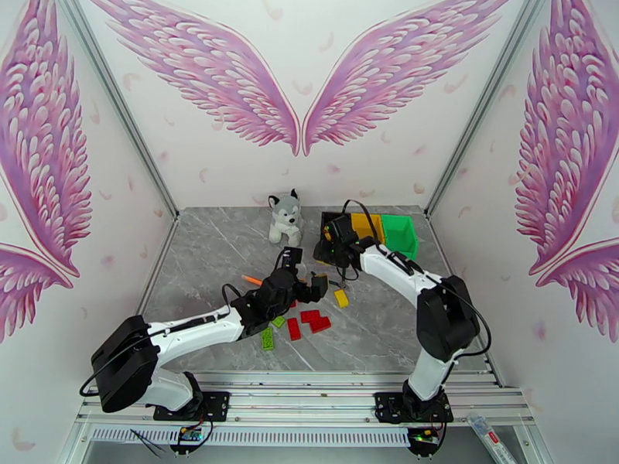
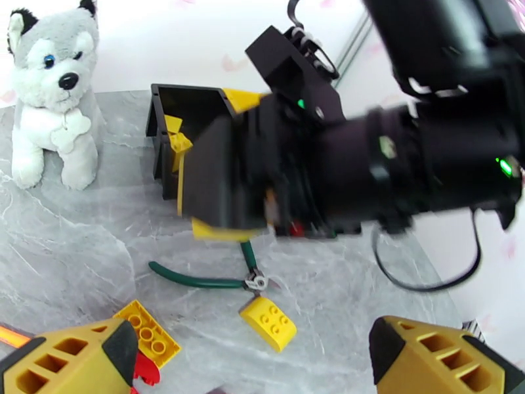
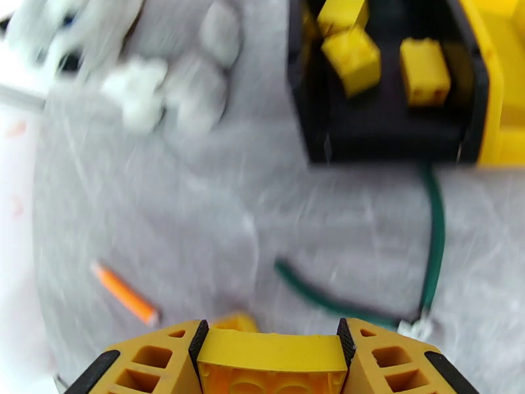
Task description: Sort the legos into containers by color
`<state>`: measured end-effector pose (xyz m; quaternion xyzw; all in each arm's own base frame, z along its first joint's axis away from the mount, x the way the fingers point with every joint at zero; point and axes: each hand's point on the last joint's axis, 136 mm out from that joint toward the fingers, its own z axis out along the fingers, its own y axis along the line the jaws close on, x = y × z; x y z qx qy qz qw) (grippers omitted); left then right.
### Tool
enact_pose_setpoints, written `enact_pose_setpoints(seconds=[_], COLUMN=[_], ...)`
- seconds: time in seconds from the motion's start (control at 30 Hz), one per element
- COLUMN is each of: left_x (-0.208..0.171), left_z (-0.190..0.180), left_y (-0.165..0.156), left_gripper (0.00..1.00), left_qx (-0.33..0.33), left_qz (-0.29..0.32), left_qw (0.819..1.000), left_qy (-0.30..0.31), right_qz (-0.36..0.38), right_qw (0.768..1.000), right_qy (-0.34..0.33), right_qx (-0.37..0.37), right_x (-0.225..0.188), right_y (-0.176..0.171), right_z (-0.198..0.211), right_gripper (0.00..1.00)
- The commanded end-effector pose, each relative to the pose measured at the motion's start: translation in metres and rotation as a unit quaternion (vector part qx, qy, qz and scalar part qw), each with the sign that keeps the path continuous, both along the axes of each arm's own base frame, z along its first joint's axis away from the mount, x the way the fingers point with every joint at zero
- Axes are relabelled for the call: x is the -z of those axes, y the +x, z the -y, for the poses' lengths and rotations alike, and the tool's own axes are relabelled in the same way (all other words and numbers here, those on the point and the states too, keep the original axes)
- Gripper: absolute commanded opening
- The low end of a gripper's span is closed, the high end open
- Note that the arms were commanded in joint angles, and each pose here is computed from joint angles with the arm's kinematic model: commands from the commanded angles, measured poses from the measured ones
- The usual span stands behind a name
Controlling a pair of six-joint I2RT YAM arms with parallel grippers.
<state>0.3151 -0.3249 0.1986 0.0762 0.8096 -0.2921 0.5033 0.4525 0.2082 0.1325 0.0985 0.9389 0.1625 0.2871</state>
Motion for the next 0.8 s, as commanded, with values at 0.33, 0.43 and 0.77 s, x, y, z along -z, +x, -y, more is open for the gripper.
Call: enact_pose_setpoints(seconds=[0.33, 0.43, 0.77], left_x=[0.024, 0.028, 0.057], left_z=[-0.019, -0.013, -0.031], left_y=[0.035, 0.037, 0.062], left_gripper=[0.99, 0.99, 0.99], left_qx=[-0.021, -0.012, -0.023], left_qz=[0.002, -0.002, -0.045], left_qw=[1.000, 1.000, 0.999], left_qy=[0.019, 0.017, 0.014], right_qz=[0.017, 0.033, 0.074], right_qw=[0.998, 0.998, 0.994], right_qy=[0.014, 0.016, 0.001], right_qx=[0.052, 0.052, 0.075], right_x=[0.027, 0.013, -0.008], right_y=[0.081, 0.085, 0.104], right_z=[0.029, 0.032, 0.052], right_gripper=[0.47, 0.48, 0.56])
